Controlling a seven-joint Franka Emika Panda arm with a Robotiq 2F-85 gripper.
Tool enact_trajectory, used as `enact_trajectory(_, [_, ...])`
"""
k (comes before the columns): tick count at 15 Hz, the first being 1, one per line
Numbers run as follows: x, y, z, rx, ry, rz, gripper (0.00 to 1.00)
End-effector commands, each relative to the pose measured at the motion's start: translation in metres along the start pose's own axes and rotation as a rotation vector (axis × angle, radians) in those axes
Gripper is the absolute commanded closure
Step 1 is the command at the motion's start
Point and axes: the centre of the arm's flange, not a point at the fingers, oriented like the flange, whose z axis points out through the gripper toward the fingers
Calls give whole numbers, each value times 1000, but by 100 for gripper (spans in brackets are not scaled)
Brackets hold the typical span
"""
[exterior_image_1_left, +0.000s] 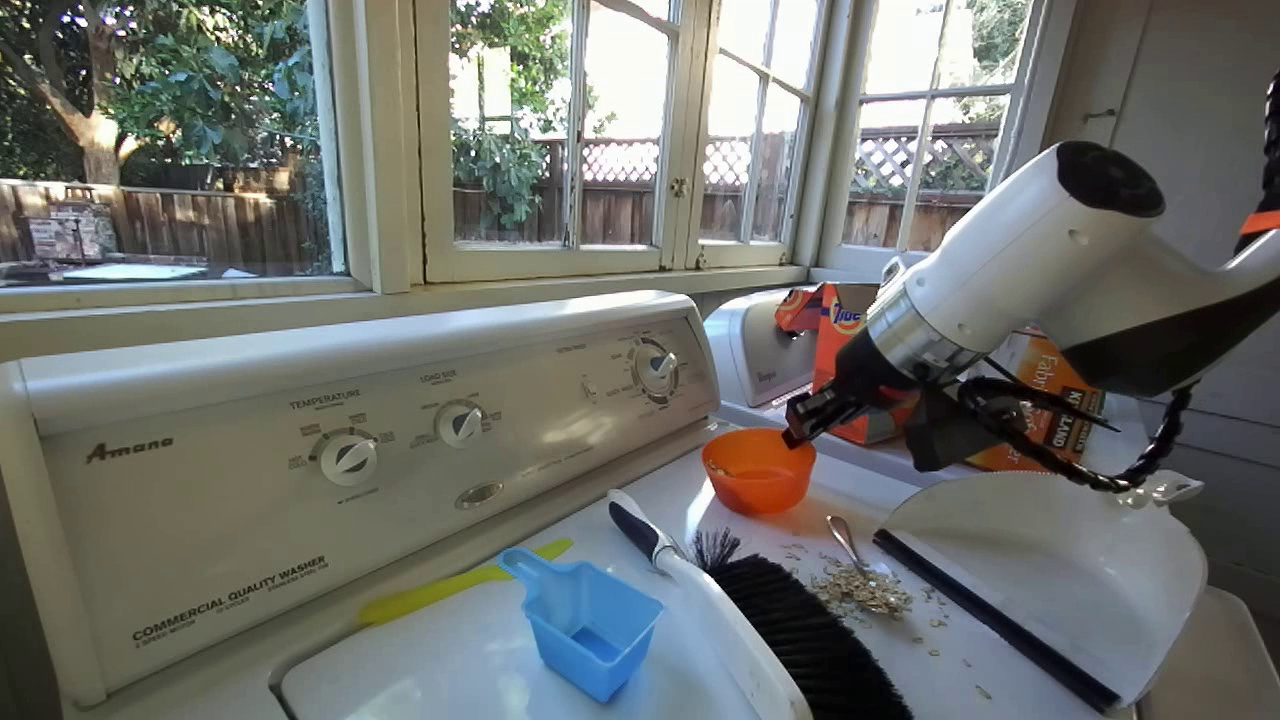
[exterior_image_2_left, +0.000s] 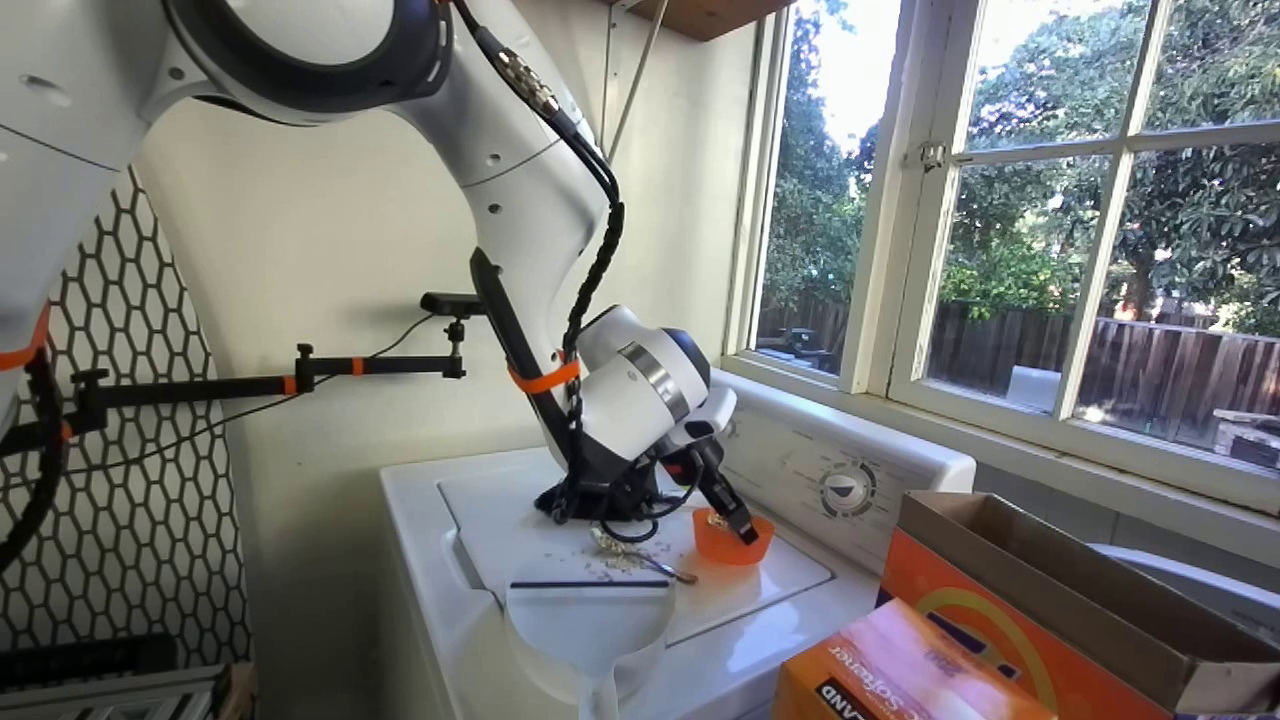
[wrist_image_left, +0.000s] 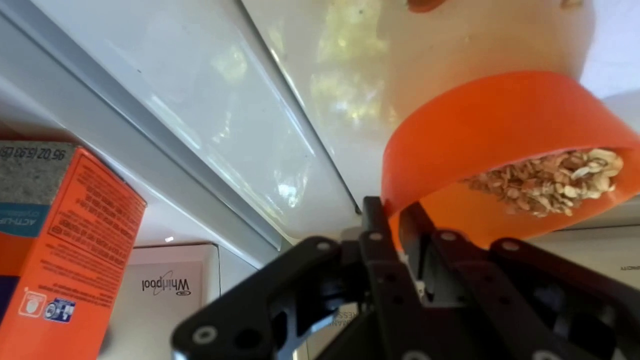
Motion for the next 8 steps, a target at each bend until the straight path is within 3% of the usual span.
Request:
enact_trajectory(1, [-3,-1,6,22,1,-2,53])
enact_trajectory(8, [-1,-5,-9,12,17,-41,0])
